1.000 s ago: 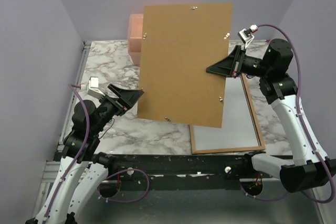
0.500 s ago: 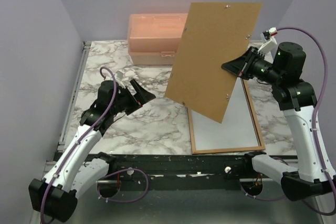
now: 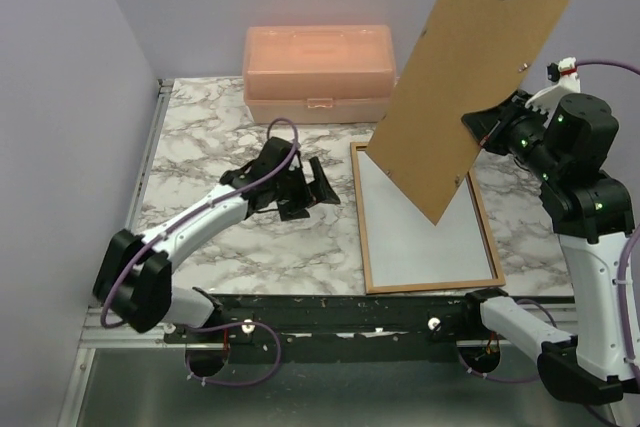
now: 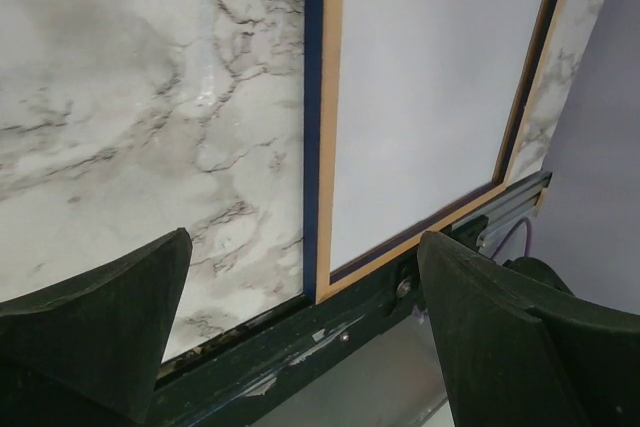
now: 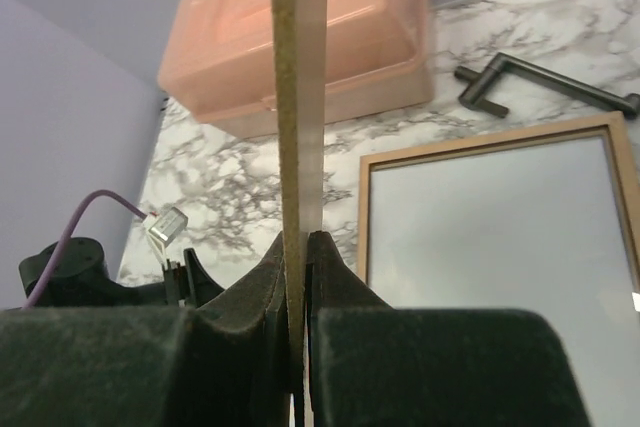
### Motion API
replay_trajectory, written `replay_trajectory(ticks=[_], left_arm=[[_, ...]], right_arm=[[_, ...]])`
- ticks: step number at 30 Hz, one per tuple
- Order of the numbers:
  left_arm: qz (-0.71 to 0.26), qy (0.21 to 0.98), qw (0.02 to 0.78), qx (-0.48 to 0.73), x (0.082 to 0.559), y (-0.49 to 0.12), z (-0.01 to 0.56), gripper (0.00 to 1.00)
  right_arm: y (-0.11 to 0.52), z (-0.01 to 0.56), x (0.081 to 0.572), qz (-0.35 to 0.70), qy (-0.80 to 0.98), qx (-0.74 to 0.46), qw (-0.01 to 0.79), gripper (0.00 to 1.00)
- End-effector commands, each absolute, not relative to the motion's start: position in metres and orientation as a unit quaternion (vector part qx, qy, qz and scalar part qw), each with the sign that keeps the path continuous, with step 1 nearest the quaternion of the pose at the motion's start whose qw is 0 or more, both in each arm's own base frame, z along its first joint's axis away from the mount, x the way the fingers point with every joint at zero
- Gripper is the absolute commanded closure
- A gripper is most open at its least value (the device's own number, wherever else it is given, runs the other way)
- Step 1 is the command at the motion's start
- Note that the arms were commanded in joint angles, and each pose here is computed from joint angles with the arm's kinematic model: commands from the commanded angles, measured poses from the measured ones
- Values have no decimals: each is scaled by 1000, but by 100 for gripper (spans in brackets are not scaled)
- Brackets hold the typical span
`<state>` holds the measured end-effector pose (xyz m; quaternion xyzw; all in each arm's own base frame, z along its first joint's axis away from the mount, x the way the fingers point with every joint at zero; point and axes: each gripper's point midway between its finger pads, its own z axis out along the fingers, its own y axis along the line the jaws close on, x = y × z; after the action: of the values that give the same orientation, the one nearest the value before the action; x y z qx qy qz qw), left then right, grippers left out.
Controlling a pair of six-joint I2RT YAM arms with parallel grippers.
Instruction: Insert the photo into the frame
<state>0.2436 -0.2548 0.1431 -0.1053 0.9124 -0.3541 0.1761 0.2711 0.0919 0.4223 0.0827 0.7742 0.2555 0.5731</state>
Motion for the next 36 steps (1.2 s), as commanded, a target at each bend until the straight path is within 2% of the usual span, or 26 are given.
replay_trajectory(ticks=[1, 7, 16, 23, 27, 36], left_arm=[[-318, 935, 145, -61, 245, -290, 128, 2], [-252, 961, 115, -20, 242, -325, 98, 7], [-118, 987, 105, 25, 240, -340, 58, 16], [-59, 992, 100, 51, 238, -346, 35, 29], [-49, 993, 94, 60, 237, -348, 26, 39], [-23, 993, 98, 60, 236, -331, 22, 76]], right_arm=[[69, 441, 270, 208, 754, 107, 614, 99], [55, 440, 270, 175, 752, 126, 623, 99], [50, 431, 271, 161, 757, 132, 620, 99], [48, 429, 270, 158, 757, 138, 619, 99], [49, 429, 271, 161, 756, 140, 619, 99], [55, 423, 273, 171, 762, 134, 610, 99]])
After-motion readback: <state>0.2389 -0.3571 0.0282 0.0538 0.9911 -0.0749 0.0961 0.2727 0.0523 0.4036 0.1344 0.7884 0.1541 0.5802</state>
